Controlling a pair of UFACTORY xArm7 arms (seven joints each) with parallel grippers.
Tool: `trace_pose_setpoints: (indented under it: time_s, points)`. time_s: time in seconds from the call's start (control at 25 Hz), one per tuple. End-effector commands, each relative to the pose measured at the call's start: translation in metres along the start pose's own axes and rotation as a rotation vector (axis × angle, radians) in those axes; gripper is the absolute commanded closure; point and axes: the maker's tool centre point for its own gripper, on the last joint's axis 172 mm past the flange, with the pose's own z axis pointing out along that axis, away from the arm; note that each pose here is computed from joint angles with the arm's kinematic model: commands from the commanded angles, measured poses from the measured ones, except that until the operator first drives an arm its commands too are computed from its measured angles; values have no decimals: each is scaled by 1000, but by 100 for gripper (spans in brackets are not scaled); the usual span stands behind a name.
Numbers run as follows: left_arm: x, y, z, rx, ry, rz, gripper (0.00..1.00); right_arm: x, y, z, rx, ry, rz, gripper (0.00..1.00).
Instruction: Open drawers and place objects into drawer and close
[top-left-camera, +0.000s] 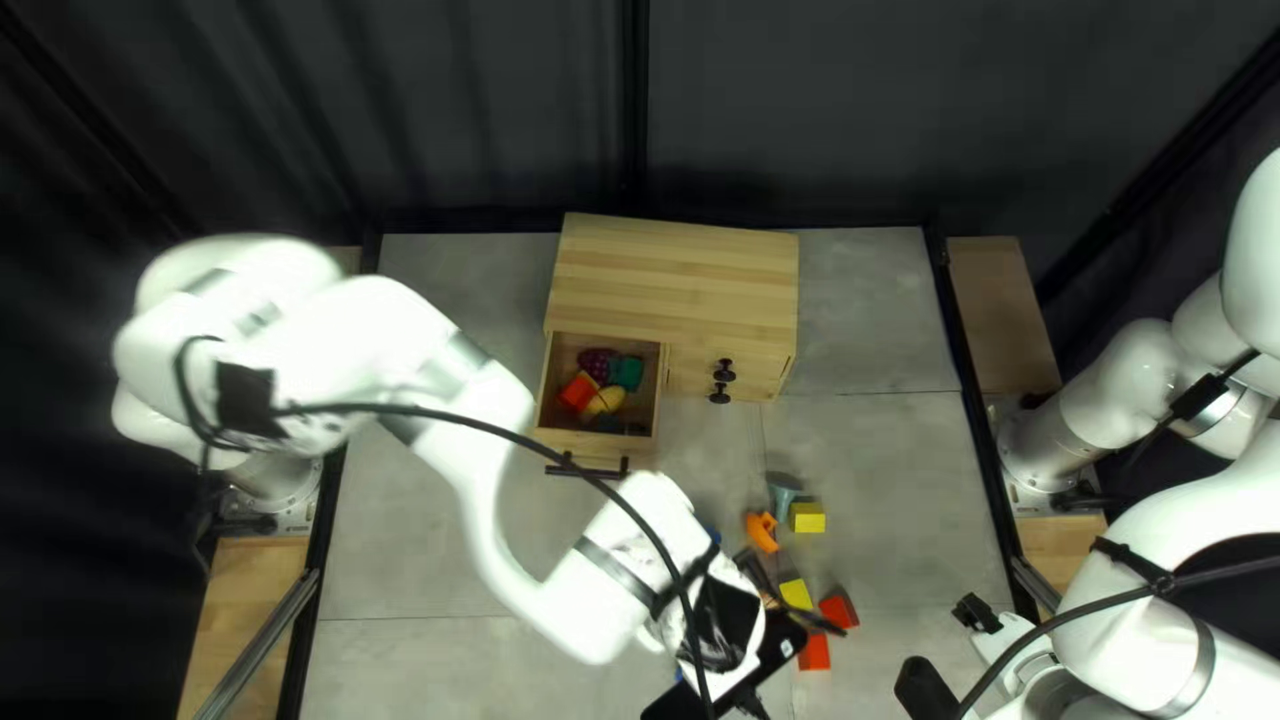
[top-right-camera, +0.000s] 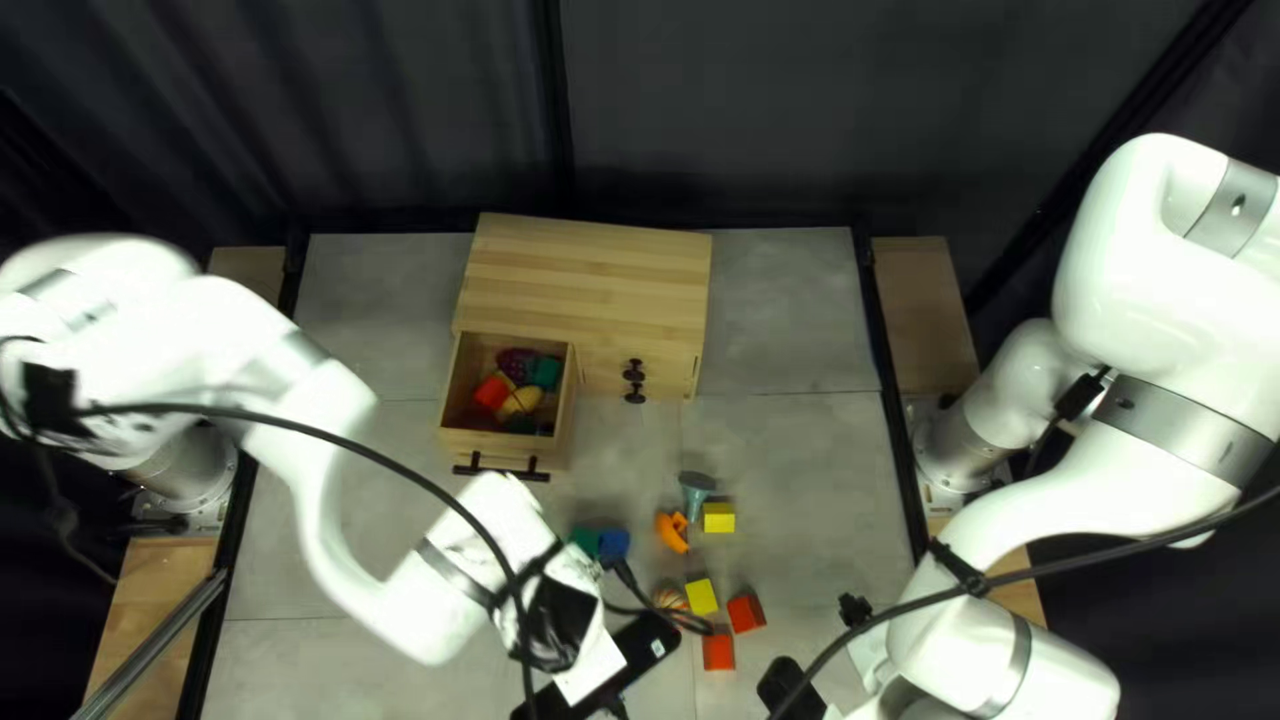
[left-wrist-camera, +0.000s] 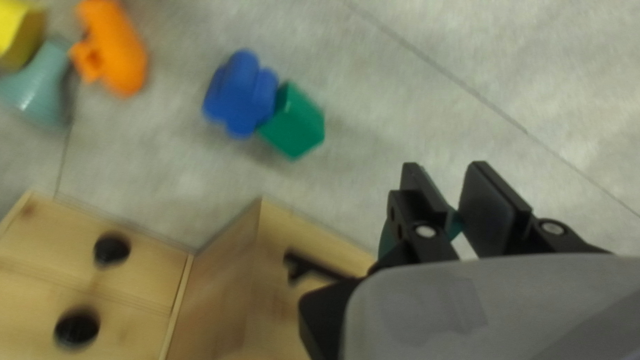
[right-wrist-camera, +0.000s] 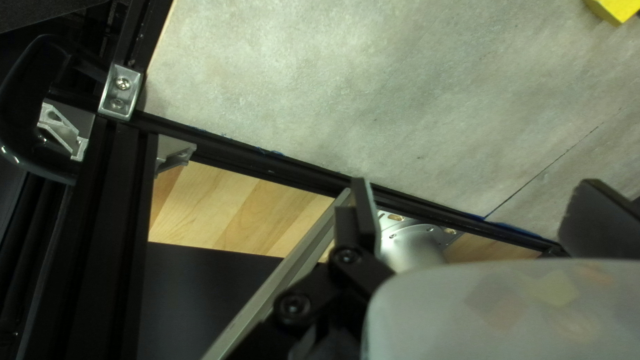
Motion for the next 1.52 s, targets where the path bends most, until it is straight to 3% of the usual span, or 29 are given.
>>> trace_pose_setpoints:
  time_s: [0.04, 0.32, 0.4, 0.44, 0.48, 0.64, 0.8, 1.04, 1.28, 1.52]
  points:
    - [-57, -33, -11, 35, -19, -98, 100, 0, 0, 0, 0, 0, 0, 0]
    - [-114, -90, 35, 100, 34, -201, 100, 0, 0, 0, 0, 0, 0, 0]
    - [-120, -100, 44, 113, 62, -231, 92, 0, 0, 0, 0, 0, 0, 0]
    - [-121, -102, 46, 115, 71, -242, 19, 0, 0, 0, 0, 0, 0, 0]
    - [-124, -106, 51, 114, 90, -268, 0, 0, 0, 0, 0, 0, 0, 0]
    - [-140, -104, 60, 94, 167, -399, 0, 0, 0, 0, 0, 0, 0, 0]
    - [-130, -88, 48, 82, 187, -444, 0, 0, 0, 0, 0, 0, 0, 0]
    - [-65, -12, 27, 21, 132, -281, 0, 0, 0, 0, 0, 0, 0, 0]
    - [-31, 70, 25, -43, 112, -118, 0, 0, 0, 0, 0, 0, 0, 0]
    - [-17, 136, 29, -96, 119, -49, 0, 0, 0, 0, 0, 0, 0, 0]
